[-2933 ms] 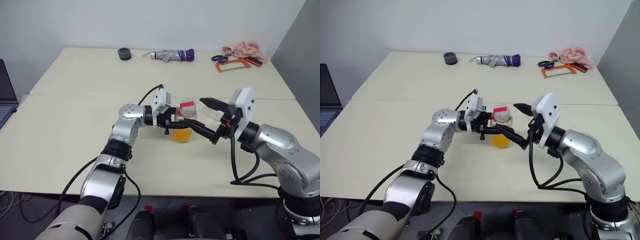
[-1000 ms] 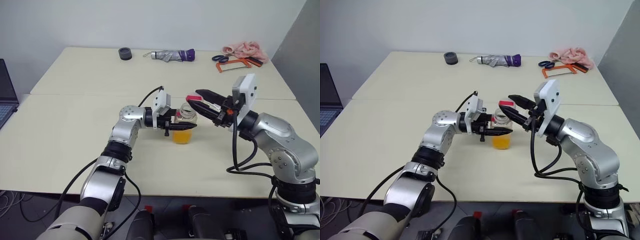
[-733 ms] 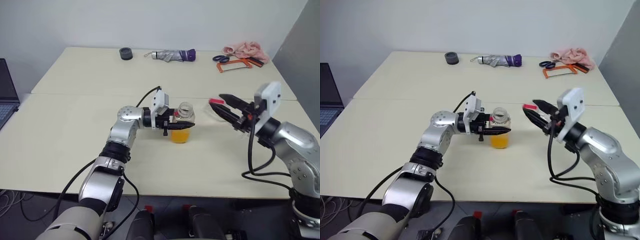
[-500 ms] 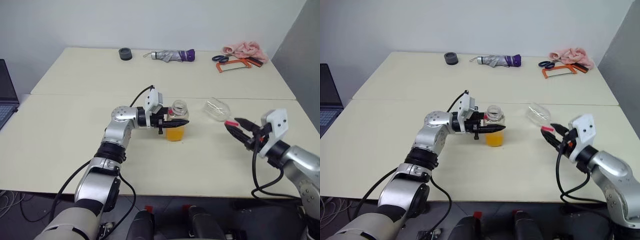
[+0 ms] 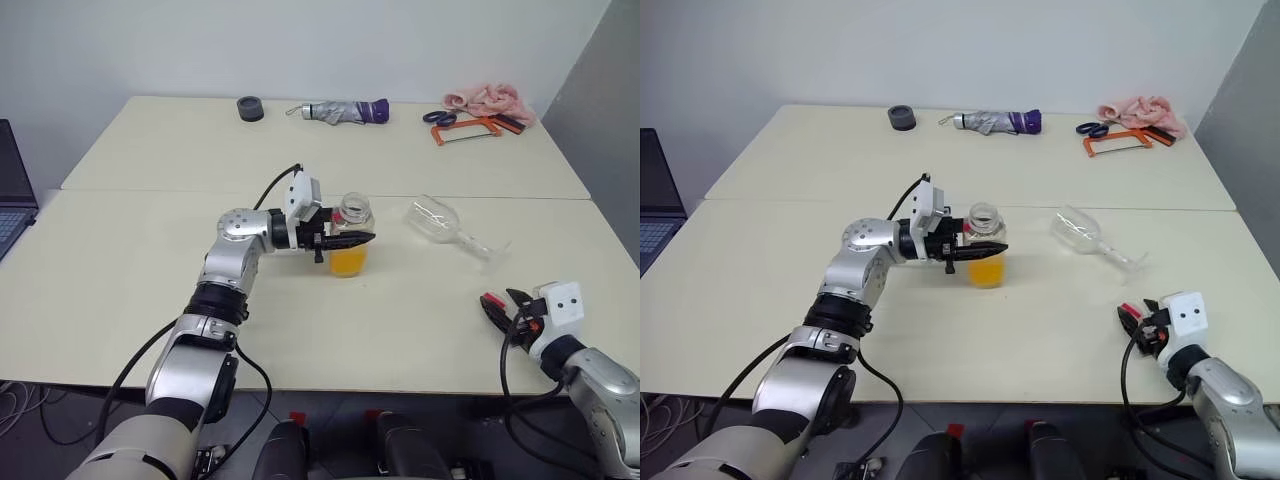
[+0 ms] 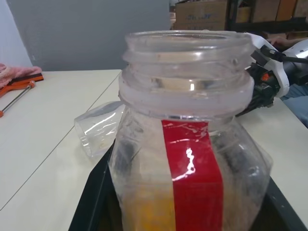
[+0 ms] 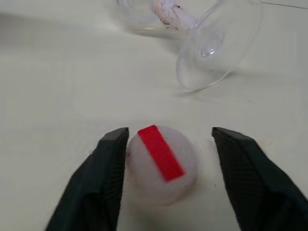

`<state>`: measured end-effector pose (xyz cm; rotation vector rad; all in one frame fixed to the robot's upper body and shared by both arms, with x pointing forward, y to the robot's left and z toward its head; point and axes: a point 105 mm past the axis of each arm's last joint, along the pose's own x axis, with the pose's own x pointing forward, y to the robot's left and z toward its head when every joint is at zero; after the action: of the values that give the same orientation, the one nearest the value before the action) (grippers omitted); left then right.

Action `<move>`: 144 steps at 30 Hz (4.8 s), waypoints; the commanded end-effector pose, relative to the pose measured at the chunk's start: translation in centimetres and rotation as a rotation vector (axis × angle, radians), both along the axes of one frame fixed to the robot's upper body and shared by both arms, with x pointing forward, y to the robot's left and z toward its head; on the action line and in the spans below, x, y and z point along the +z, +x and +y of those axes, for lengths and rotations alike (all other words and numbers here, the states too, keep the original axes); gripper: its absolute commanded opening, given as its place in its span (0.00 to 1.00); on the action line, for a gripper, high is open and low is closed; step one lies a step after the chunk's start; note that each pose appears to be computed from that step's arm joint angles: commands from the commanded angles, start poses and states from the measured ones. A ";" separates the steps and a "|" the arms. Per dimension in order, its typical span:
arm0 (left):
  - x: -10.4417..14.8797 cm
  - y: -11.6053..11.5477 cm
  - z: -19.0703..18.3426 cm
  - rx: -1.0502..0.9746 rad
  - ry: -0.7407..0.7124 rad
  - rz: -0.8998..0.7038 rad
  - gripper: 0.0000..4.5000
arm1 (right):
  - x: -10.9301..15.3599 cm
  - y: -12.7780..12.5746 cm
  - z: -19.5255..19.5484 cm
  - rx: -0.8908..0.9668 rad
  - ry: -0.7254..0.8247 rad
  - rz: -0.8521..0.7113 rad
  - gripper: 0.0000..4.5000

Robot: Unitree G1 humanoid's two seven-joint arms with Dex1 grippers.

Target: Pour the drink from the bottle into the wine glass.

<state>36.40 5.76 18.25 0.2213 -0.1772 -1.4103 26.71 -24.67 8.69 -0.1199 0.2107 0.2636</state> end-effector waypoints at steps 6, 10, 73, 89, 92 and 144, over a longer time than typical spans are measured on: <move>2.9 1.5 3.2 0.179 -0.112 -0.057 0.38 | 5.1 -0.8 2.1 0.188 -0.020 -0.099 1.00; 3.5 3.1 6.7 0.388 -0.140 -0.082 0.38 | 8.1 -0.6 7.6 0.428 0.001 -0.144 1.00; -4.7 2.1 21.5 1.376 -0.172 -0.019 0.99 | 8.7 5.7 23.6 0.756 -0.071 -0.192 1.00; -6.1 -3.7 17.3 1.026 -0.080 0.017 0.99 | 9.5 3.9 17.3 0.586 -0.064 -0.172 1.00; -6.2 -5.0 13.8 0.829 -0.053 0.066 0.99 | 10.7 4.2 14.4 0.474 -0.093 -0.195 1.00; -3.9 -2.3 4.6 0.460 -0.047 -0.024 1.00 | 3.0 11.4 5.6 -0.112 -1.220 -0.142 0.57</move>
<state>34.23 11.07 12.73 0.2003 -0.1029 -0.9343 37.67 -18.80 10.66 -1.3252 0.2372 0.0156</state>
